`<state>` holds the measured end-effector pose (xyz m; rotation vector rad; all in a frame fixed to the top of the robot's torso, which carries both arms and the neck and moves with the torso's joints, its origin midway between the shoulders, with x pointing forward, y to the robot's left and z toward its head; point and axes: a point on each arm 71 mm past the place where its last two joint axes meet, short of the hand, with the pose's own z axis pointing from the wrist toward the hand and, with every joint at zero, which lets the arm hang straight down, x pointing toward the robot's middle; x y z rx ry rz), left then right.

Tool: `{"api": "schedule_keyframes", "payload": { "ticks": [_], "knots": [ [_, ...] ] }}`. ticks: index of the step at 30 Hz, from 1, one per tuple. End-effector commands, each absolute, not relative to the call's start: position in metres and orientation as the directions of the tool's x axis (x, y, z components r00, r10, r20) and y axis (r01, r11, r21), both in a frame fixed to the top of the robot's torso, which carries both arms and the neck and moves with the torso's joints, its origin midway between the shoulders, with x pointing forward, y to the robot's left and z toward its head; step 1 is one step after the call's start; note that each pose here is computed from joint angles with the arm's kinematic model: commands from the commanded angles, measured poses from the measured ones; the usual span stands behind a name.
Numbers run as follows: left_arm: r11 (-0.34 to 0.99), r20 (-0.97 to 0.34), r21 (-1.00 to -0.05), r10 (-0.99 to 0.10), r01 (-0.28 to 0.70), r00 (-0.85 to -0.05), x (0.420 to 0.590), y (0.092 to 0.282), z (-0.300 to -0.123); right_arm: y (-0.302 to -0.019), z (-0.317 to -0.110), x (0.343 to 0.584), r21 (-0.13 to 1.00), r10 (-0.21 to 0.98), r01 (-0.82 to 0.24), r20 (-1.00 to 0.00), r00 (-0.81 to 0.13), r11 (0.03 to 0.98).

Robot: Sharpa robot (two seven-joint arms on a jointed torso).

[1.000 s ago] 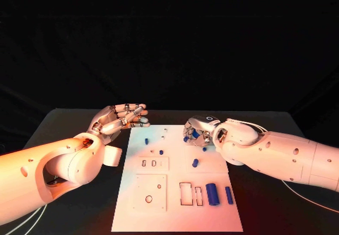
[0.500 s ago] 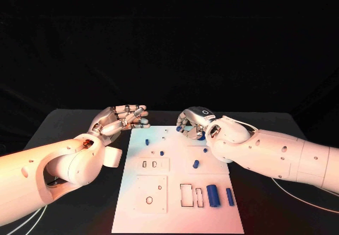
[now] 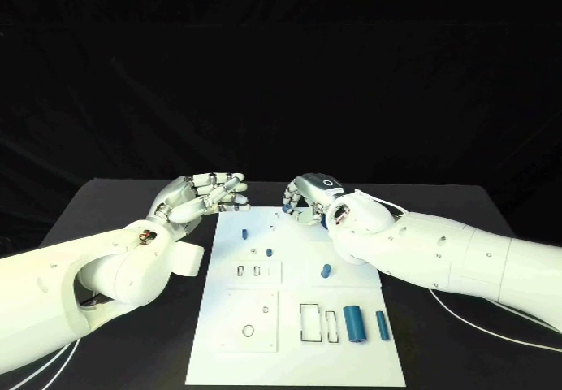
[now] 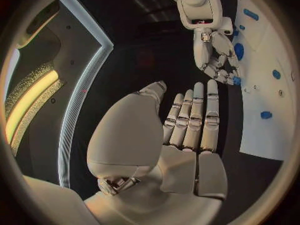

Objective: Assemble the parts on the task board

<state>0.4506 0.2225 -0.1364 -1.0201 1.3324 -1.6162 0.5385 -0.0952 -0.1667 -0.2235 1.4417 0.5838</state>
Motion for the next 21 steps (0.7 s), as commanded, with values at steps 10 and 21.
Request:
{"api": "schedule_keyframes", "payload": {
  "ticks": [10,21],
  "knots": [
    [-0.149,0.105,-0.985,-0.918,0.088,-0.383,0.451,0.22,-0.133,-0.085,-0.174,0.54,0.22,0.255,-0.494,-0.967,0.005,0.841],
    [-0.148,0.101,-0.984,-0.918,0.096,-0.383,0.452,0.219,-0.13,-0.082,-0.181,0.54,0.243,0.263,-0.482,-0.964,-0.027,0.842]
  ]
}}
